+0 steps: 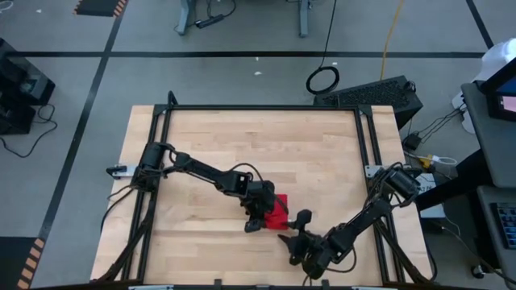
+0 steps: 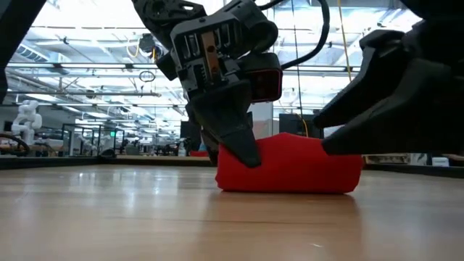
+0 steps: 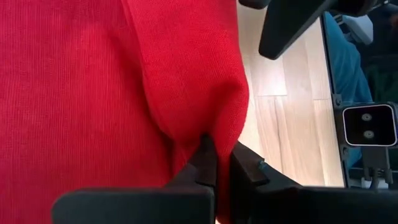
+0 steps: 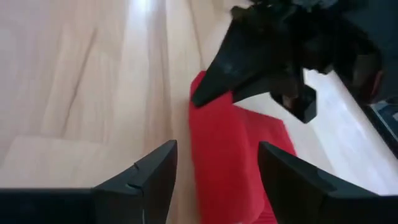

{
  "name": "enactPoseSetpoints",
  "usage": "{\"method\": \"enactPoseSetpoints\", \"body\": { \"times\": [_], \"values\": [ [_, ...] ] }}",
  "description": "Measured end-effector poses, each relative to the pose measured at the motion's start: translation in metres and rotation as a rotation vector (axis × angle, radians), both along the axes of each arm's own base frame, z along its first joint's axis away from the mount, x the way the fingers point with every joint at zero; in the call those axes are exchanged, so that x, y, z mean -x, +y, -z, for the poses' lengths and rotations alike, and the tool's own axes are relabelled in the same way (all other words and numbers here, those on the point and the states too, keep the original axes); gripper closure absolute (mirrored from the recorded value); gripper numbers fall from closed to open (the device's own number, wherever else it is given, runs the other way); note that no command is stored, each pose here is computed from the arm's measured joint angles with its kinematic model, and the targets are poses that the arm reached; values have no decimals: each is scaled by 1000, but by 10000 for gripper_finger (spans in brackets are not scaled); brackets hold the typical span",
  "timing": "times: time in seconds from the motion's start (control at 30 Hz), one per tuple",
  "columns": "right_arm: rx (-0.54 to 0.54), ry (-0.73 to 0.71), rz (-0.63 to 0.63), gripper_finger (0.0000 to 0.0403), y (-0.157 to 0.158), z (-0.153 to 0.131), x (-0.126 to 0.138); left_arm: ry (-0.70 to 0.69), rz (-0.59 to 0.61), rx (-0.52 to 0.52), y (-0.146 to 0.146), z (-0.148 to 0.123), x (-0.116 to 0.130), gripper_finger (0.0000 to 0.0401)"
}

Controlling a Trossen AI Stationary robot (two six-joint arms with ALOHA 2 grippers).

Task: Roll napkin
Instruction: Roll the red napkin

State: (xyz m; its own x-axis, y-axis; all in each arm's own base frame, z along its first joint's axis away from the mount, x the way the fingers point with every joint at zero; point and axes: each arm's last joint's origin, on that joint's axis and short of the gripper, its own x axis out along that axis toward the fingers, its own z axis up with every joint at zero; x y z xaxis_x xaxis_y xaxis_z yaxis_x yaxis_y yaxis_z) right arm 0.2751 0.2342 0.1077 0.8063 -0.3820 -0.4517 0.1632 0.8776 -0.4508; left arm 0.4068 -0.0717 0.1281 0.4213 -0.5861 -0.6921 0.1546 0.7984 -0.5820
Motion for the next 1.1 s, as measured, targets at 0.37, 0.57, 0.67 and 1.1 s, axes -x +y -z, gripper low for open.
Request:
{"method": "enactPoseSetpoints", "body": {
  "times": [0.37,0.57,0.67,1.1],
  "values": [
    [-81,73,1,183,-10,4,-6,-2,-1,0,0,0,0,383],
    [-146,134,17,198,-22,7,-14,4,-6,1,0,0,0,381],
    [-169,148,22,212,-27,7,-18,7,-8,2,-1,0,0,381],
    [-53,207,-17,169,-26,6,-16,38,44,-31,0,2,6,379]
  ]
}}
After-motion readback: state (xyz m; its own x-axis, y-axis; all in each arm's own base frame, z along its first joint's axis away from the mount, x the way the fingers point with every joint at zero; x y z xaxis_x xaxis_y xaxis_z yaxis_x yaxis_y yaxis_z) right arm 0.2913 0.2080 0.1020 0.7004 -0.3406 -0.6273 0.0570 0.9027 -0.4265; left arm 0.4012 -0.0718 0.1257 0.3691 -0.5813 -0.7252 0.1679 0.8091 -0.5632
